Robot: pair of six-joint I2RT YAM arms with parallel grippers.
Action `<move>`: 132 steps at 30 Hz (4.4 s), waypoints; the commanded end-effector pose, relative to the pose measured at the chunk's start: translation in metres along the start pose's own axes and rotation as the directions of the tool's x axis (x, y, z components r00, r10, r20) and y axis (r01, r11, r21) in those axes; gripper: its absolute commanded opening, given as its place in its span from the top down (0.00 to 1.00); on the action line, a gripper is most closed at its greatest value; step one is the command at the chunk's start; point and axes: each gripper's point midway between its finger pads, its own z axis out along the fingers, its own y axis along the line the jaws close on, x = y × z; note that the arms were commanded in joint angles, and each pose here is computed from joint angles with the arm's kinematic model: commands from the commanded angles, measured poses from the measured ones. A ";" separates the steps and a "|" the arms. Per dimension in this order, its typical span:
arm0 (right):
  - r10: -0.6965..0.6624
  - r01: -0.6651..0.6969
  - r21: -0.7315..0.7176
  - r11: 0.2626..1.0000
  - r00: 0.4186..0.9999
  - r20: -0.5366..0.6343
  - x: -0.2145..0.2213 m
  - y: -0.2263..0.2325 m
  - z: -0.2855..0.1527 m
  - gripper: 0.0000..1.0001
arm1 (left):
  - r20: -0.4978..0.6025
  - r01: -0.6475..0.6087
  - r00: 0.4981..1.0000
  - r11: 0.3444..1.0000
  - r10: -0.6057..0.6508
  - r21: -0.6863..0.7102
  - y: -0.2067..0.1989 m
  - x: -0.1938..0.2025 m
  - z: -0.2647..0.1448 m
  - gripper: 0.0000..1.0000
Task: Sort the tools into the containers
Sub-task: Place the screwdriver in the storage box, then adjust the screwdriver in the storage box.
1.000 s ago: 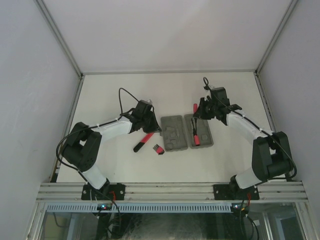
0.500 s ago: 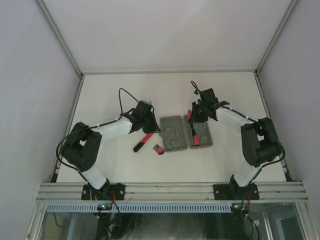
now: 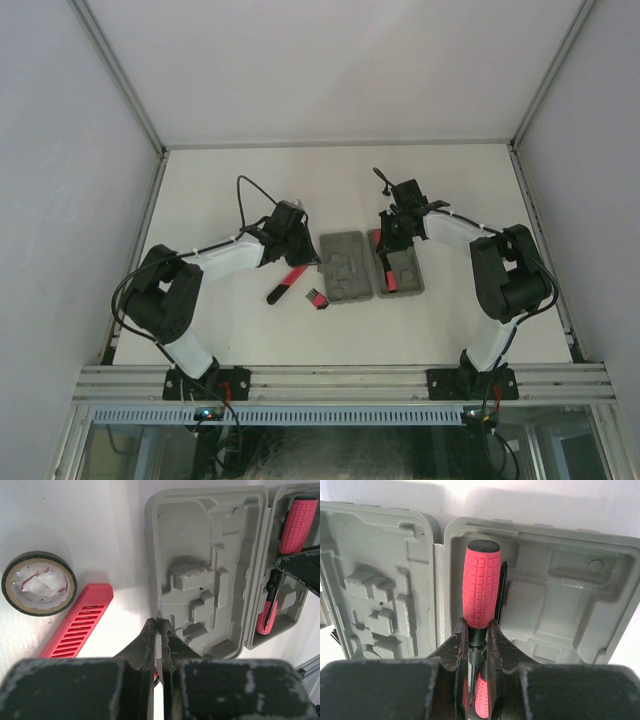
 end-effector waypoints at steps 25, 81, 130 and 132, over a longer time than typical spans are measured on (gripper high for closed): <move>-0.018 0.021 -0.030 0.999 0.997 0.068 -0.023 0.016 -0.020 0.78 | 0.032 0.002 0.999 0.999 -0.003 0.054 -0.015 -0.007 -0.011 1.00; 0.012 -0.023 0.043 0.999 0.972 0.233 -0.048 0.017 -0.028 0.85 | 0.001 -0.014 1.000 0.999 0.014 0.038 -0.011 0.000 -0.008 1.00; -0.037 0.040 0.116 0.992 0.999 -0.030 0.006 0.008 0.006 0.88 | -0.024 -0.008 1.000 0.999 0.010 0.049 -0.013 0.004 -0.002 1.00; -0.038 0.044 0.125 0.991 0.998 -0.052 0.010 0.007 0.008 0.89 | -0.021 -0.011 1.000 0.999 0.012 0.051 -0.013 0.003 -0.002 1.00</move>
